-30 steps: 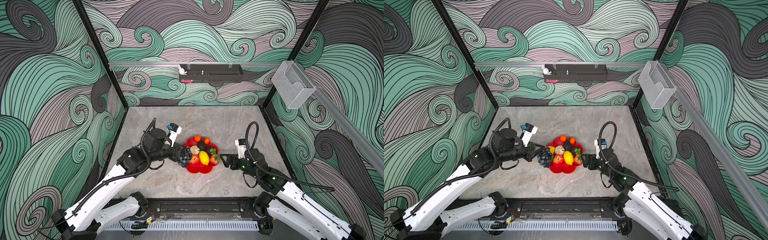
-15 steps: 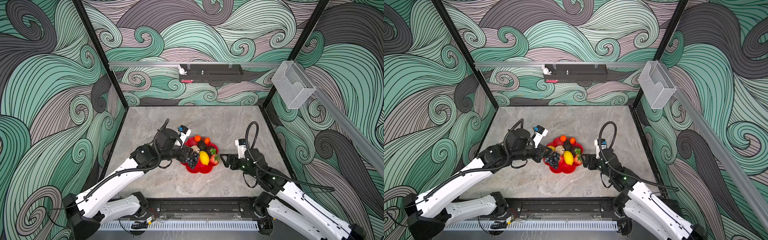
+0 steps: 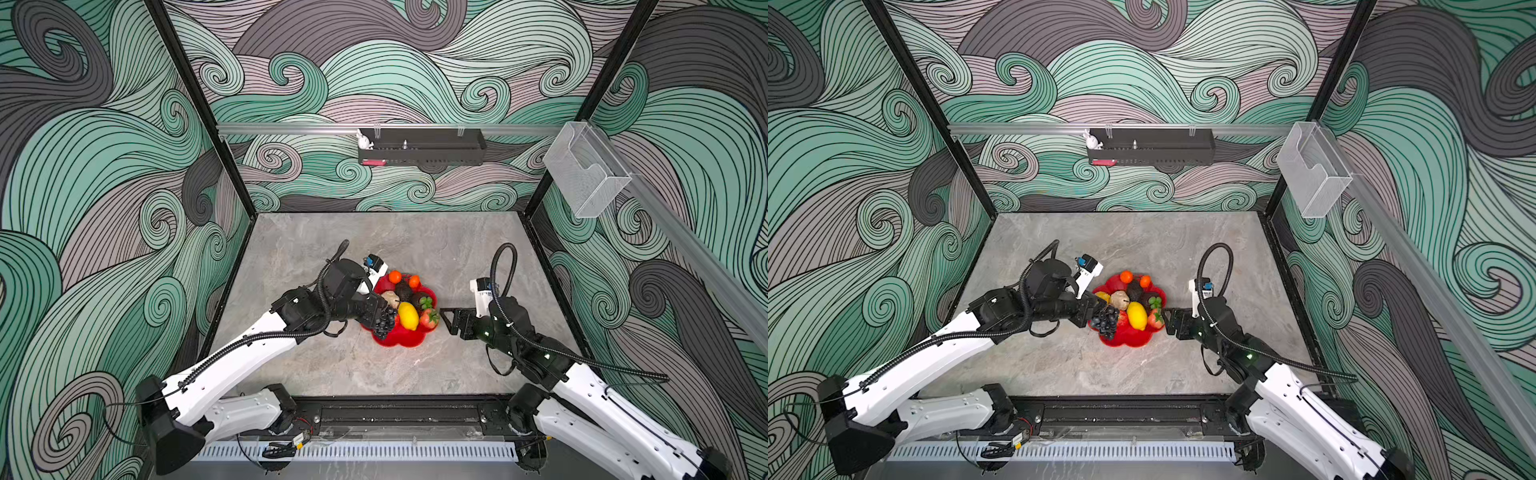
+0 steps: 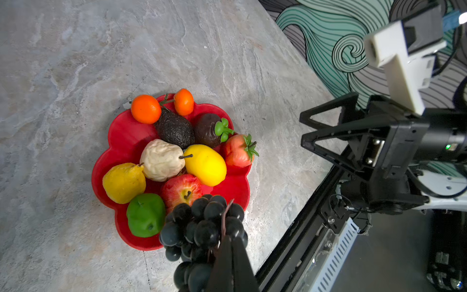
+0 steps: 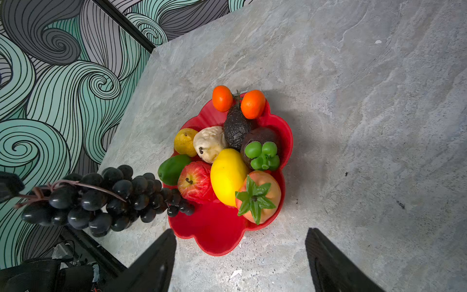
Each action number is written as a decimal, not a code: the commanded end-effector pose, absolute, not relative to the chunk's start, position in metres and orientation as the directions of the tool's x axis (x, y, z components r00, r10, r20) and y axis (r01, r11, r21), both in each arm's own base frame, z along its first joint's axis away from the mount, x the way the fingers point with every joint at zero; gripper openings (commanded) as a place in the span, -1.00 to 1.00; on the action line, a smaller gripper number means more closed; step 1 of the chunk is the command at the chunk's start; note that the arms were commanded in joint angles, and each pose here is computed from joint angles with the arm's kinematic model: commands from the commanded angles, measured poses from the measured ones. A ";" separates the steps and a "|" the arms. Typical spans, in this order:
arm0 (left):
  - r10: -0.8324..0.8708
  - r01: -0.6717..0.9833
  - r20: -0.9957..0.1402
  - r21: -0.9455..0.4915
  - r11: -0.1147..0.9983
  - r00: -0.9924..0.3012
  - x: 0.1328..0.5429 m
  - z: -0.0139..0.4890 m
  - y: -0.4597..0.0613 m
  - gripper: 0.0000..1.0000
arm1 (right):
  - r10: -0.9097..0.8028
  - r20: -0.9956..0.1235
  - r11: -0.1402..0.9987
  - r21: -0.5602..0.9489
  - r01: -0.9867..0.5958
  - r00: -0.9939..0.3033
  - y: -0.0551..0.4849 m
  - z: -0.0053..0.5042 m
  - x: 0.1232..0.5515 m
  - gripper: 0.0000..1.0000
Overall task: Arrange fruit in a fruit bowl
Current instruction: Place the fruits in the fruit bowl.
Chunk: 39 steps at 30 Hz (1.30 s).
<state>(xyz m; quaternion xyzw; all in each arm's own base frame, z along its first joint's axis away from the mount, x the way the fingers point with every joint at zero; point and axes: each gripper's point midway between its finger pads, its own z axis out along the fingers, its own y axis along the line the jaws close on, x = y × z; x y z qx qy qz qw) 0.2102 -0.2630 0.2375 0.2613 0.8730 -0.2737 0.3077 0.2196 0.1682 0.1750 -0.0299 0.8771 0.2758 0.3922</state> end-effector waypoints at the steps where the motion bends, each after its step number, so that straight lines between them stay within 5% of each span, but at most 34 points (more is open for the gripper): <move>1: 0.331 0.673 -0.692 -0.301 0.676 -0.641 0.205 0.241 -0.275 -1.00 | 0.176 -0.706 0.848 0.462 -0.259 -0.686 0.167 0.176 0.222 0.63; 22: 0.457 0.721 -0.617 -0.279 0.635 -0.641 0.213 0.211 -0.332 -1.00 | 0.176 -0.698 0.850 0.463 -0.250 -0.694 0.164 0.169 0.218 0.63; 39: 0.561 0.703 -0.444 -0.280 0.654 -0.699 0.221 0.154 -0.364 -1.00 | 0.172 -0.702 0.854 0.456 -0.251 -0.691 0.161 0.167 0.216 0.64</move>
